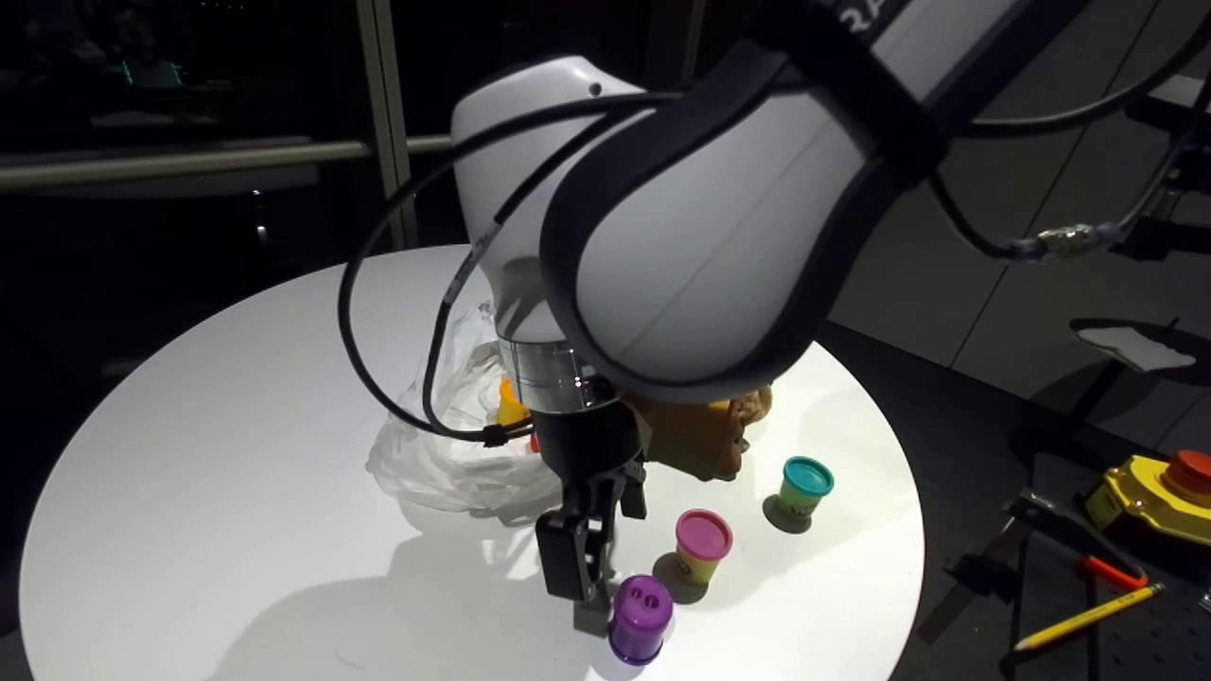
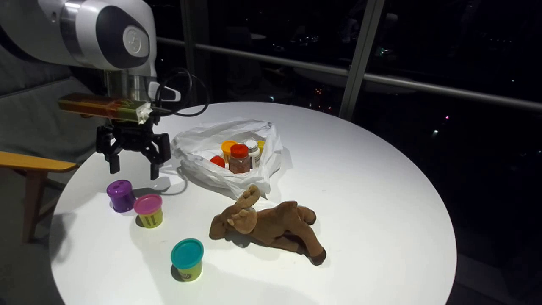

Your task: Put all the objects on the table in the white plastic bag

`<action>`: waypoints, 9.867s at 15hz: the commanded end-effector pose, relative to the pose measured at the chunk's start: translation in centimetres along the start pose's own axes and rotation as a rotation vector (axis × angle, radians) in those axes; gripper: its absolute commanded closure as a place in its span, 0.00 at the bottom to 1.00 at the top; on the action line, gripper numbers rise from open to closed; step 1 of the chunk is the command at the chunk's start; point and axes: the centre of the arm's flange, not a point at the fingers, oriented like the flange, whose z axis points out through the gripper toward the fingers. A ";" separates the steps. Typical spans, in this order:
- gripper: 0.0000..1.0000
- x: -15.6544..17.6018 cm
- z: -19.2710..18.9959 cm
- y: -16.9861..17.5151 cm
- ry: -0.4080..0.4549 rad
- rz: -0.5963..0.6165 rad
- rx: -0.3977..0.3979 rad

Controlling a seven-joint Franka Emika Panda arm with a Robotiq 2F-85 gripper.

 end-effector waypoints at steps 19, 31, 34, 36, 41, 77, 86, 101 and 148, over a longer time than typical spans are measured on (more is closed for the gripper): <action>0.42 -0.9 2.3 -2.7 -0.027 -0.156 -0.061; 0.74 3.8 -7.9 2.2 0.118 0.057 -0.069; 0.74 7.2 -11.3 4.3 0.183 0.128 -0.087; 0.74 9.4 -12.4 5.9 0.203 0.177 -0.102; 0.74 15.7 -9.9 5.0 0.172 0.227 -0.081; 0.00 7.8 -15.3 7.5 0.300 0.338 0.043; 0.00 1.1 -9.1 6.9 0.294 0.604 0.071; 0.00 -15.2 1.1 10.2 0.378 0.638 0.183; 0.49 -9.4 3.9 5.6 0.292 0.494 0.102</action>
